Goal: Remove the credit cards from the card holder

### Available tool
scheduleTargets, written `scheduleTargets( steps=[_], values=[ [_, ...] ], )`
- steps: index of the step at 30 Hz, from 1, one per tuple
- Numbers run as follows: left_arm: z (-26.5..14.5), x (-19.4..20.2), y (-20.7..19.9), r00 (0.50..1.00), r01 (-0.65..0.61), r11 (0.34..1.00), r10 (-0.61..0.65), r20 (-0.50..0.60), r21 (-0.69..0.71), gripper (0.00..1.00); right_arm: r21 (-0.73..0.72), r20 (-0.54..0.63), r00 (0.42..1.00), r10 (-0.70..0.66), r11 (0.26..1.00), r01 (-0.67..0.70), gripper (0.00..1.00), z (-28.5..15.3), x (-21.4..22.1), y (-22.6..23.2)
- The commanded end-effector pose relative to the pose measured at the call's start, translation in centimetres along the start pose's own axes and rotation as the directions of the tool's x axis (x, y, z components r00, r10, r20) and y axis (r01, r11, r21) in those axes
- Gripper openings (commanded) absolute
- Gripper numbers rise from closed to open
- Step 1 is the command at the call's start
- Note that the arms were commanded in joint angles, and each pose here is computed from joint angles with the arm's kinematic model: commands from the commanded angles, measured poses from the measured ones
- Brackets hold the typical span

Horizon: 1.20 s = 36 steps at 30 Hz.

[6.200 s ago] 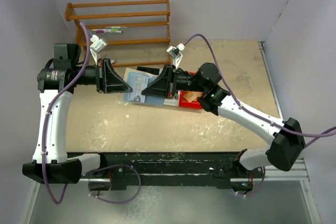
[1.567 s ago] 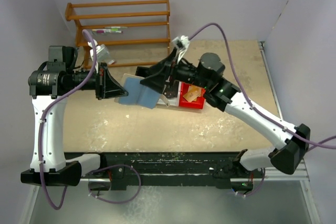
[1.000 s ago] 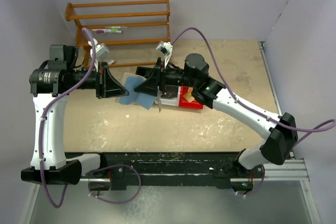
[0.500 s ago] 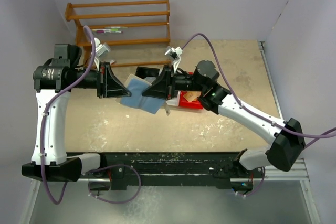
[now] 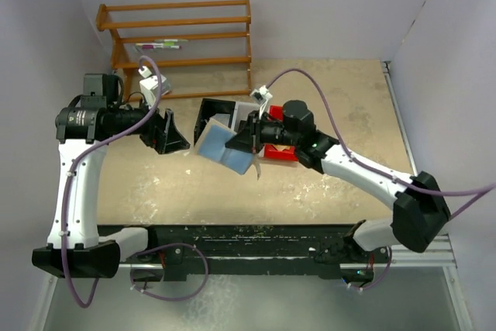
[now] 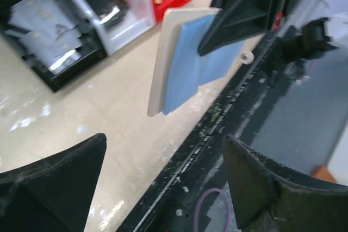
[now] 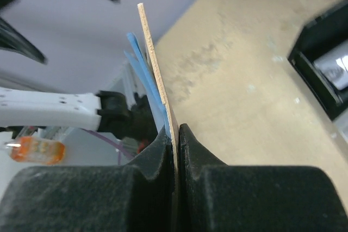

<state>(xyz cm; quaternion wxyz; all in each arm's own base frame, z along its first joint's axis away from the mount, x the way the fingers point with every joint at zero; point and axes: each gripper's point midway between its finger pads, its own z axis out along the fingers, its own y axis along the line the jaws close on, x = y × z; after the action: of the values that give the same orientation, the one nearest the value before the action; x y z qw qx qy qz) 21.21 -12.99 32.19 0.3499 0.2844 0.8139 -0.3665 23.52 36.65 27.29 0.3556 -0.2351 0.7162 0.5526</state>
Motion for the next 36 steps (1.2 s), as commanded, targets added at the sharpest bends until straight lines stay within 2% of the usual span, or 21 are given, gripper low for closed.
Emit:
scheduleTargets(
  steps=[1,3,5,12,13,16,18,23,27,30,33,36],
  values=[
    [-0.5,0.8,5.9,0.997,-0.066,0.958,0.053,-0.054,-0.279,0.92,0.116,-0.029,0.999,0.032,0.993,-0.028,0.02,1.1,3.5,-4.7],
    [-0.6,1.4,7.7,0.996,-0.068,0.935,0.041,-0.084,-0.348,1.00,0.142,-0.060,0.996,0.064,0.988,-0.055,0.04,1.7,5.5,-6.5],
    [-0.6,1.9,8.8,0.994,-0.065,0.919,0.027,-0.104,-0.390,0.99,0.175,-0.086,0.992,0.090,0.982,-0.074,0.11,2.1,7.3,-8.1],
    [-0.4,2.0,9.7,0.997,-0.038,0.905,0.003,-0.083,-0.423,1.00,0.329,-0.215,0.965,0.149,0.942,-0.072,0.60,1.1,11.8,-12.1],
    [-0.4,1.9,10.0,0.997,-0.039,0.900,0.006,-0.077,-0.434,0.99,0.361,-0.209,0.968,0.142,0.931,-0.059,0.69,0.6,11.6,-12.4],
    [-0.6,1.8,11.0,0.997,-0.046,0.877,0.012,-0.073,-0.479,0.99,0.456,-0.161,0.984,0.079,0.890,0.003,0.83,-1.7,9.4,-12.7],
    [-0.6,1.8,11.9,0.998,-0.049,0.861,0.019,-0.064,-0.506,0.99,0.525,-0.112,0.993,0.044,0.851,0.021,0.89,-3.6,7.5,-13.0],
    [0.2,1.8,13.3,0.998,-0.043,0.852,0.018,-0.052,-0.522,0.99,0.662,0.024,0.999,-0.041,0.749,0.015,0.95,-10.1,1.9,-13.1],
    [0.6,1.3,14.7,1.000,-0.022,0.831,0.022,-0.007,-0.556,0.99,0.785,0.146,0.983,-0.109,0.618,-0.048,1.00,-16.4,-2.1,-14.0],
    [0.4,1.2,16.3,0.998,0.002,0.781,0.038,0.051,-0.625,0.99,0.889,0.219,0.964,-0.153,0.439,-0.132,0.99,-21.5,-3.3,-16.0],
    [0.0,1.3,18.3,0.990,0.013,0.712,0.087,0.108,-0.702,0.99,0.919,0.338,0.926,-0.165,0.269,-0.287,0.99,-26.1,-3.6,-18.3],
    [-0.1,1.9,20.1,0.981,0.025,0.652,0.128,0.142,-0.758,0.99,0.875,0.483,0.853,-0.198,0.125,-0.467,1.00,-31.1,-2.9,-20.7]
  ],
)
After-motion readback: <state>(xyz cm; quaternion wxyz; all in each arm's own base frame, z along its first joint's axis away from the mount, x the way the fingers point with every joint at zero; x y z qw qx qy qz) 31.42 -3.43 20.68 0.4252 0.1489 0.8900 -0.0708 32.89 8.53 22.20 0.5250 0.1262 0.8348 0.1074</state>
